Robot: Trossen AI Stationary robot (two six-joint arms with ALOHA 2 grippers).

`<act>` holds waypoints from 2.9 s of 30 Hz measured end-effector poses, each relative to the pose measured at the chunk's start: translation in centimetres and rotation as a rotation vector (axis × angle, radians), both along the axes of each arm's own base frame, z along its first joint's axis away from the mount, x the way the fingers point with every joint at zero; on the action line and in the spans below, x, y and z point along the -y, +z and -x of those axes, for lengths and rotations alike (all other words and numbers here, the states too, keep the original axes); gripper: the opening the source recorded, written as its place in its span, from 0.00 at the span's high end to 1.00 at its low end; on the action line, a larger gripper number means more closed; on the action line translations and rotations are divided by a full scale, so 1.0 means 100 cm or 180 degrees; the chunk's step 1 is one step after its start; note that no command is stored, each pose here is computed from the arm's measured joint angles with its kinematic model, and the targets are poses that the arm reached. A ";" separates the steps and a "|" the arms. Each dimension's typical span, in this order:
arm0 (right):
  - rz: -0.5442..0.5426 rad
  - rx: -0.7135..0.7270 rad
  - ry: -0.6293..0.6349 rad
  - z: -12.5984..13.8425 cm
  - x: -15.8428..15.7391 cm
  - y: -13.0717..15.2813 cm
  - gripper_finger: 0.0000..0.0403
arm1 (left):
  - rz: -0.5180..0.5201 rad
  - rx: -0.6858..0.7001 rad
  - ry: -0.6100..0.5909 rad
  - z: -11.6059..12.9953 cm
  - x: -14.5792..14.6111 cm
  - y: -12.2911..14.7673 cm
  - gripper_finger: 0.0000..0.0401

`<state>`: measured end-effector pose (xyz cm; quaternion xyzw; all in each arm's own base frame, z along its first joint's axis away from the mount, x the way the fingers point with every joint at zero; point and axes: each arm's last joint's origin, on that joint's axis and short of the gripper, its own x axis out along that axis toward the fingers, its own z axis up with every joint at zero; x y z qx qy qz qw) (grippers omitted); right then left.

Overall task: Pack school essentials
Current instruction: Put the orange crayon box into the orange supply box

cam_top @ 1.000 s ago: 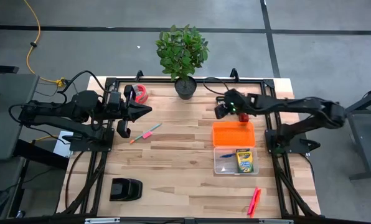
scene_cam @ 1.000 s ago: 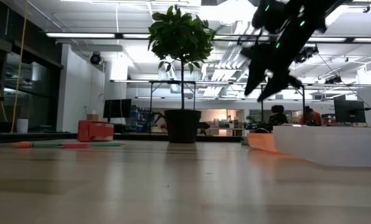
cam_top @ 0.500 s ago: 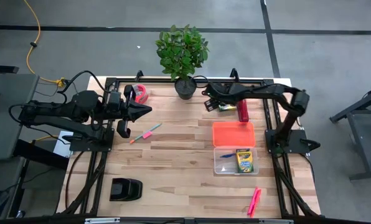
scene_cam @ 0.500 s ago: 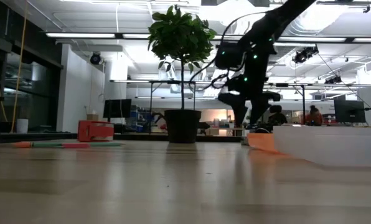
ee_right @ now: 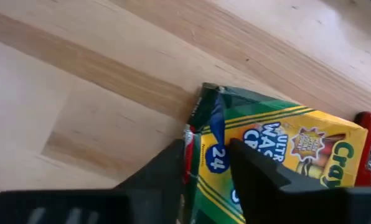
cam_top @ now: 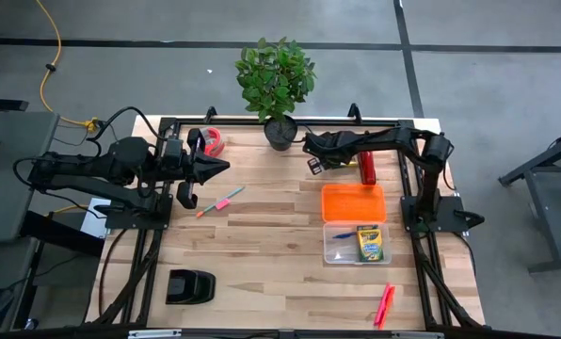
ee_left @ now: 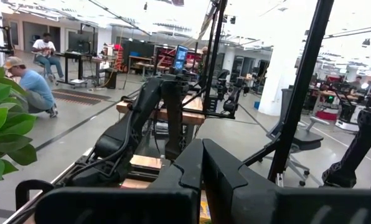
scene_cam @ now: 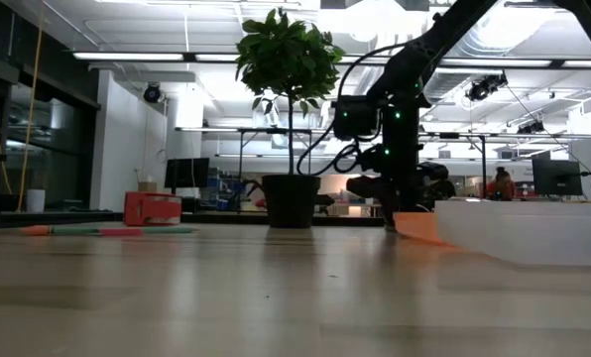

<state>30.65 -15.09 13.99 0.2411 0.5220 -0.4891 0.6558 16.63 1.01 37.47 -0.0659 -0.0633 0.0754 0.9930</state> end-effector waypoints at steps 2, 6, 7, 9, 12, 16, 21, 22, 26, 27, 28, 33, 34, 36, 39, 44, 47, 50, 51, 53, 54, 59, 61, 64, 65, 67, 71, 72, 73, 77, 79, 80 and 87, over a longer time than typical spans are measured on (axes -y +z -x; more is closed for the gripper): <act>-0.0002 -0.0005 0.0008 0.000 -0.001 0.000 0.82 | 0.0000 -0.0001 0.0000 0.000 0.000 0.000 1.00; -0.0034 -0.0012 0.0074 -0.002 -0.005 0.000 0.96 | 0.0000 -0.0001 0.0000 0.000 0.000 0.000 1.00; -0.0043 -0.0017 0.0102 -0.002 -0.006 0.001 0.98 | 0.0000 -0.0001 0.0000 0.000 0.000 0.000 1.00; -0.0064 -0.0018 0.0201 -0.003 -0.011 0.004 0.98 | 0.0000 -0.0001 0.0001 0.000 0.000 0.000 1.00; -0.0031 0.0060 0.0349 -0.004 -0.020 0.017 0.99 | -0.0001 -0.0001 0.0000 0.000 0.000 0.000 1.00; 0.0168 0.0254 0.0594 -0.006 -0.036 0.043 1.00 | 0.0000 -0.0004 0.0001 0.000 0.000 0.000 1.00; 0.0443 0.0493 0.0894 0.001 -0.059 0.083 1.00 | 0.0001 -0.0046 0.0000 0.000 0.000 -0.001 1.00; 0.0484 0.0556 0.0972 0.004 -0.064 0.092 1.00 | 0.0001 -0.0058 0.0001 0.000 0.000 -0.002 1.00; 0.0603 0.0790 0.1322 0.020 -0.087 0.127 1.00 | 0.0003 -0.0102 0.0003 0.000 0.000 -0.003 1.00; 0.0640 0.0862 0.1441 0.024 -0.093 0.136 1.00 | 0.0003 -0.0098 0.0004 0.000 0.000 -0.003 1.00; 0.0664 0.0927 0.1569 0.030 -0.100 0.145 1.00 | 0.0003 -0.0098 0.0003 0.000 0.000 -0.003 1.00; 0.0625 0.1401 0.2386 0.060 -0.139 0.185 1.00 | -0.0014 -0.0101 0.0008 0.000 0.000 -0.003 1.00; 0.0601 0.1513 0.2559 0.066 -0.147 0.192 1.00 | -0.0035 -0.0105 0.0009 0.000 0.000 -0.003 1.00; 0.0577 0.1720 0.2871 0.078 -0.163 0.203 1.00 | -0.0077 -0.0112 0.0015 0.000 0.000 -0.003 1.00; 0.0613 0.1987 0.3228 0.090 -0.184 0.216 1.00 | -0.0080 -0.0112 0.0014 0.000 0.000 -0.003 1.00; 0.0712 0.2374 0.3406 0.096 -0.204 0.227 1.00 | -0.0081 -0.0111 0.0011 0.000 0.000 -0.003 1.00; 0.0848 0.2475 0.3467 0.094 -0.211 0.231 1.00 | -0.0081 -0.0111 -0.0001 0.000 0.000 -0.003 1.00; 0.0888 0.2470 0.3523 0.094 -0.213 0.231 1.00 | -0.0082 -0.0109 -0.0002 0.000 0.000 -0.003 1.00; 0.0891 0.2471 0.3523 0.094 -0.213 0.231 1.00 | -0.0081 -0.0109 -0.0002 0.000 0.000 -0.003 1.00; 0.0896 0.2469 0.3519 0.094 -0.213 0.231 1.00 | -0.0080 -0.0110 -0.0004 0.000 0.000 -0.003 1.00; 0.0896 0.2471 0.3519 0.094 -0.213 0.231 1.00 | -0.0081 -0.0110 -0.0004 0.000 0.000 -0.003 1.00; 0.0683 0.2405 0.3713 0.093 -0.216 0.227 1.00 | -0.0081 -0.0110 -0.0011 0.000 0.000 -0.003 1.00; 0.0364 0.2177 0.3908 0.091 -0.220 0.215 1.00 | -0.0081 -0.0110 -0.0011 0.000 0.000 -0.003 1.00; -0.0063 0.1759 0.4038 0.084 -0.232 0.194 1.00 | -0.0081 -0.0110 -0.0011 0.000 0.000 -0.003 1.00; -0.0156 0.1666 0.4104 0.081 -0.237 0.189 1.00 | -0.0081 -0.0110 -0.0011 0.000 0.000 -0.003 1.00; -0.0319 0.1512 0.4274 0.075 -0.248 0.178 1.00 | -0.0081 -0.0110 -0.0011 0.000 0.000 -0.003 1.00; -0.0468 0.1282 0.4487 0.066 -0.267 0.159 1.00 | -0.0081 -0.0110 -0.0008 0.000 0.000 -0.003 1.00; -0.0490 0.1180 0.4542 0.065 -0.271 0.155 1.00 | -0.0081 -0.0110 -0.0007 0.000 0.000 -0.003 1.00; -0.0503 0.1064 0.4611 0.064 -0.275 0.149 1.00 | -0.0081 -0.0110 -0.0007 0.000 0.000 -0.003 1.00; -0.0549 0.0653 0.4780 0.059 -0.289 0.127 1.00 | -0.0080 -0.0110 0.0003 0.000 0.000 -0.003 1.00; -0.0521 0.0452 0.4856 0.056 -0.297 0.115 1.00 | -0.0080 -0.0110 0.0003 0.000 0.000 -0.003 1.00; -0.0496 0.0357 0.4892 0.055 -0.301 0.109 1.00 | -0.0080 -0.0110 0.0003 0.000 0.000 -0.003 1.00; -0.0375 -0.0247 0.4947 0.055 -0.316 0.080 1.00 | -0.0080 -0.0110 0.0004 0.000 0.000 -0.003 1.00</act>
